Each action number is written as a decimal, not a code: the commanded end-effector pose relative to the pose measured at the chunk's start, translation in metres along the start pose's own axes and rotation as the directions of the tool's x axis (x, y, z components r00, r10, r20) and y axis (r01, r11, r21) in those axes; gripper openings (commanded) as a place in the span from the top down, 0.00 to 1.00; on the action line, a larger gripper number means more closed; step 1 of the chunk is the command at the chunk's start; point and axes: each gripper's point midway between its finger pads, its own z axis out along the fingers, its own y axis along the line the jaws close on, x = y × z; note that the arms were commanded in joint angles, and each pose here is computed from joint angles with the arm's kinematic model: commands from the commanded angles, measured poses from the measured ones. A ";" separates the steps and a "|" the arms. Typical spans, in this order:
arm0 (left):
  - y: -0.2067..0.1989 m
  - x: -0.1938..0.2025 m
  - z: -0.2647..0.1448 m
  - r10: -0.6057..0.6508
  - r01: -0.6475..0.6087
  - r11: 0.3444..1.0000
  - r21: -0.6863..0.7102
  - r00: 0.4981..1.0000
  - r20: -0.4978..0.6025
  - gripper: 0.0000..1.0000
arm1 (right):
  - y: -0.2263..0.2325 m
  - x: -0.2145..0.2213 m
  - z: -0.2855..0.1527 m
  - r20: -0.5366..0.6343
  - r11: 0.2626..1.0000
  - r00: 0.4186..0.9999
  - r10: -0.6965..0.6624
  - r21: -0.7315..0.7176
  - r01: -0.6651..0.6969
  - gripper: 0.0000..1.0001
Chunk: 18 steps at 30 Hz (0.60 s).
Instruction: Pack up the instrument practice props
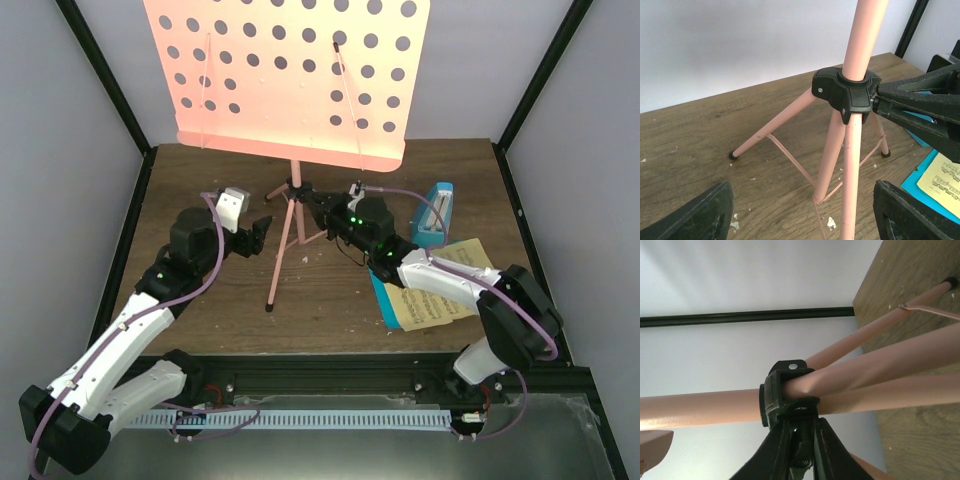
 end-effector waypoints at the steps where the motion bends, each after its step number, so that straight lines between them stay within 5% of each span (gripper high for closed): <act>1: -0.002 -0.006 -0.004 0.006 -0.006 1.000 0.005 1.000 0.027 0.22 | 0.010 -0.002 0.001 0.002 0.999 1.000 0.009 -0.032 -0.009 0.94; 6: -0.002 -0.006 -0.004 0.006 -0.006 1.000 0.007 1.000 0.027 0.22 | 0.016 -0.002 -0.002 0.010 0.998 1.000 -0.025 -0.063 0.026 0.85; 12: -0.002 -0.006 -0.004 0.006 -0.006 1.000 0.006 1.000 0.027 0.22 | 0.021 -0.008 -0.008 0.063 0.972 0.976 -0.209 -0.095 0.214 0.96; 18: -0.002 -0.005 -0.003 0.005 -0.005 1.000 0.007 1.000 0.024 0.22 | 0.011 -0.006 -0.010 0.101 0.820 0.823 -0.559 -0.077 0.567 0.99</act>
